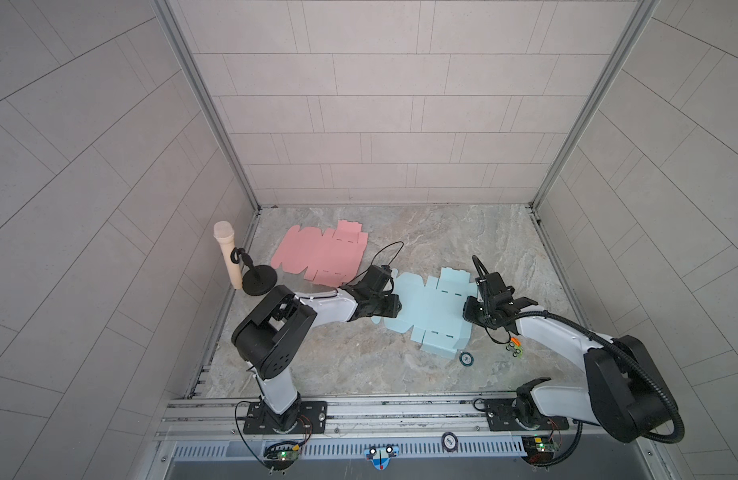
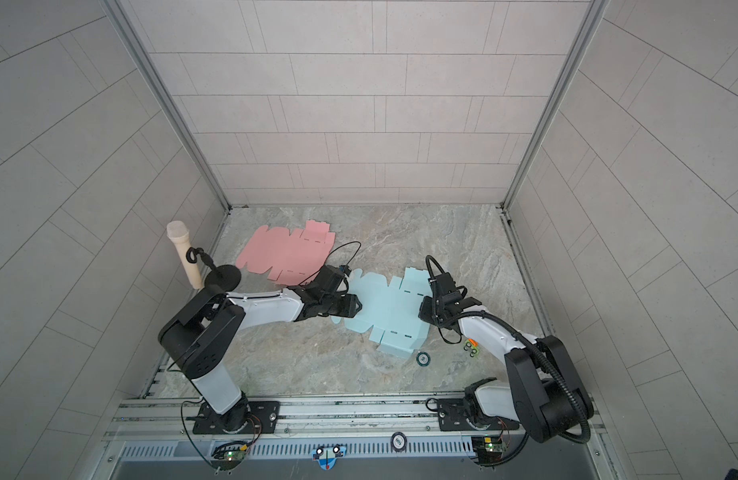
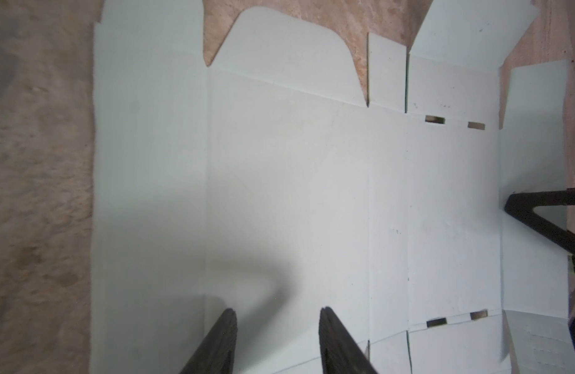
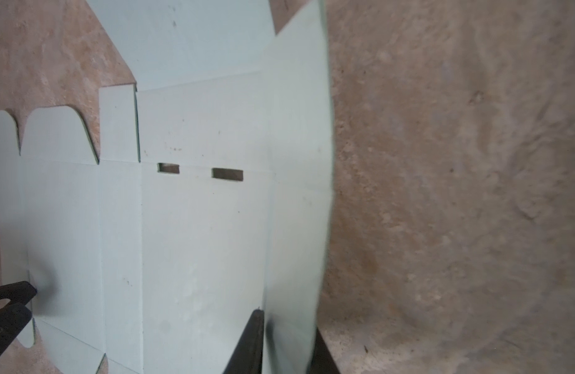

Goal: Fold the paper box
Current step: 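Hold the blank flat with both grippers at its opposite edges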

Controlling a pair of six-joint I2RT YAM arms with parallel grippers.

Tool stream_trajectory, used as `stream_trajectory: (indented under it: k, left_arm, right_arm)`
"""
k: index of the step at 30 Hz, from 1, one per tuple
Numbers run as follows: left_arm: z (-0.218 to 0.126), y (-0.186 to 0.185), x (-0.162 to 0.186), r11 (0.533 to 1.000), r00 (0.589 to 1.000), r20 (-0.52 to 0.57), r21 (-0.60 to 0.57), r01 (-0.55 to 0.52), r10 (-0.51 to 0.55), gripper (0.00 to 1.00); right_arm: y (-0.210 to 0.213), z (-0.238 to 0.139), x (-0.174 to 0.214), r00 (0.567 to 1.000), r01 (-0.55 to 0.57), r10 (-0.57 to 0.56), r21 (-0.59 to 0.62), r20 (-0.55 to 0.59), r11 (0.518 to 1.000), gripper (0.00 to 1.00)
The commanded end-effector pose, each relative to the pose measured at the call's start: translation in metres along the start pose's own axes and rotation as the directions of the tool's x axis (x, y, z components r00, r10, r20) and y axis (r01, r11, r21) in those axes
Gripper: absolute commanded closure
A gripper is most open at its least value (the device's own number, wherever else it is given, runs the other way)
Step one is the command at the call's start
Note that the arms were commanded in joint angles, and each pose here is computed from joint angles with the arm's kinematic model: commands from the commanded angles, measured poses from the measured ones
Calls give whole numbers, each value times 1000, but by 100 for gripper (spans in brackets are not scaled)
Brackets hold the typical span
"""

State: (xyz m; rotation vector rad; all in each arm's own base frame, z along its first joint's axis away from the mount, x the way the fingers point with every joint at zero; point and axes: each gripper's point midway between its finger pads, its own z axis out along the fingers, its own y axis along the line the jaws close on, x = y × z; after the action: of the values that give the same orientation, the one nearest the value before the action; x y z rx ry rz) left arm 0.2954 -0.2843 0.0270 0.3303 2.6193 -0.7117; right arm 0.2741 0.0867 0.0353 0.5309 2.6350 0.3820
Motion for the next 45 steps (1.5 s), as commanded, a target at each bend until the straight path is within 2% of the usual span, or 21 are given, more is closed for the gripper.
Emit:
stream_trajectory:
  k: [1, 8, 18, 22, 29, 39, 45]
  left_arm:
    - [1, 11, 17, 999, 999, -46, -34, 11, -13, 54]
    - [3, 11, 19, 1000, 999, -51, -26, 13, -14, 54]
    - [3, 10, 21, 1000, 998, -55, -17, 18, -19, 55]
    - [-2, 9, 23, 1000, 999, -50, -10, 17, -17, 54]
    - [-20, 7, 27, 1000, 1000, -23, 4, 14, -14, 54]
    - [-42, 3, 20, 1000, 1000, 27, 25, 12, -13, 51]
    - [-38, 3, 2, 999, 999, 39, 36, 28, -29, 50]
  right_arm:
    - [-12, 0, 3, 997, -73, 72, 18, 14, 997, 78]
    - [-13, 5, 8, 993, -115, 115, -3, 4, 993, 82]
    - [-14, -2, 2, 995, -92, 92, 7, 29, 996, 88]
    - [-13, -4, 1, 999, -41, 41, 27, 11, 999, 89]
    - [-5, -2, 1, 982, 142, -130, 78, -141, 987, 90]
    - [9, 7, -7, 954, 242, -223, 77, -200, 967, 90]
    - [12, 9, -13, 958, 235, -217, 81, -188, 969, 81]
